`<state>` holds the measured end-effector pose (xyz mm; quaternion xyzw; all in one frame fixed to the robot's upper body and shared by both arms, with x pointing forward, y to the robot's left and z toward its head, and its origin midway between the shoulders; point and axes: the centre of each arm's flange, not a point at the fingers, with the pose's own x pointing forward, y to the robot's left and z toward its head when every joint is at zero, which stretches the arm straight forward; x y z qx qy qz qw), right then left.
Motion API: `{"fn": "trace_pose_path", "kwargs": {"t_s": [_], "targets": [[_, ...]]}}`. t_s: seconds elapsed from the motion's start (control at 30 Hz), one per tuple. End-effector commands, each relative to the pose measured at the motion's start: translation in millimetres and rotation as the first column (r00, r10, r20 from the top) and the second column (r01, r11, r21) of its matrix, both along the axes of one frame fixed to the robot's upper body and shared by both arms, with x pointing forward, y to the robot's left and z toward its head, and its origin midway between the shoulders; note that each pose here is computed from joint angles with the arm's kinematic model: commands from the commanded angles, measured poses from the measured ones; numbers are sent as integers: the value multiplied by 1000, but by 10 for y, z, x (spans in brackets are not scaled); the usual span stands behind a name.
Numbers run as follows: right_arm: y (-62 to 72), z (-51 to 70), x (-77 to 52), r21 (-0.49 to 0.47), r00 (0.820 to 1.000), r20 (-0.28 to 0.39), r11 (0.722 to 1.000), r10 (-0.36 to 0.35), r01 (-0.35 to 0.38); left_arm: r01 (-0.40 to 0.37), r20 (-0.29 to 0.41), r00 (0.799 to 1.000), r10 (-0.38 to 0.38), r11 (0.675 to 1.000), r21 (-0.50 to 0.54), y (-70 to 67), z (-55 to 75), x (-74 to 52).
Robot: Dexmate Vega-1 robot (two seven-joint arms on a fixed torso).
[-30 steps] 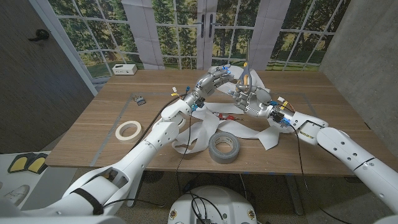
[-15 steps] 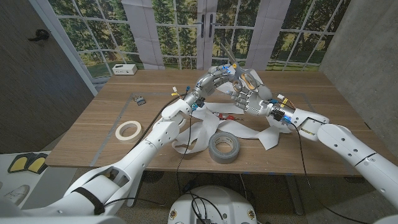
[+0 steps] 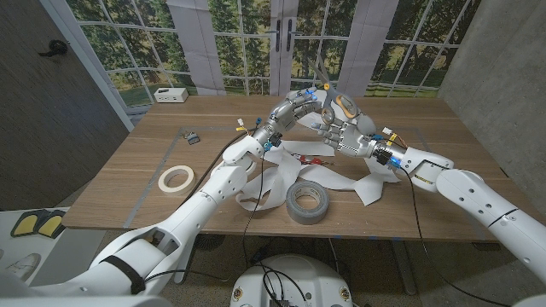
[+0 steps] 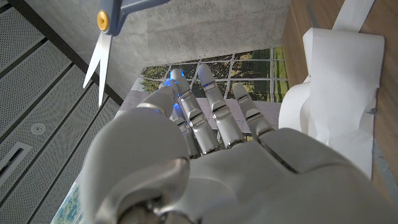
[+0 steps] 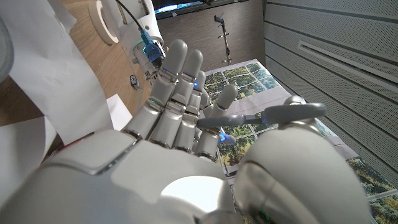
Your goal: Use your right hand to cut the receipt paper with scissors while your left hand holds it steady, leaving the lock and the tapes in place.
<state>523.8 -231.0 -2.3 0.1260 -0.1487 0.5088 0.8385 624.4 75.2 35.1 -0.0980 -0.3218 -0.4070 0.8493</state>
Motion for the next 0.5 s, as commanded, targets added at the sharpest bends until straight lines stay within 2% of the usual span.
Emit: {"fn": "trace_pose_path", "kwargs": {"t_s": [0.03,0.23,0.3,0.5], "targets": [[-17,-17,19,20,1000,-21,1000,-14,14,3,-6,1000,-3,1000,2,-35,-11,18],[-4,-27,22,24,999,-36,1000,-18,19,6,-8,1000,-6,1000,5,-45,-11,31],[9,-34,27,32,999,-41,999,2,0,6,-3,1000,-6,1000,7,-46,-10,33],[18,-40,31,33,999,-44,999,0,1,37,92,995,-38,999,11,-66,47,24]]}}
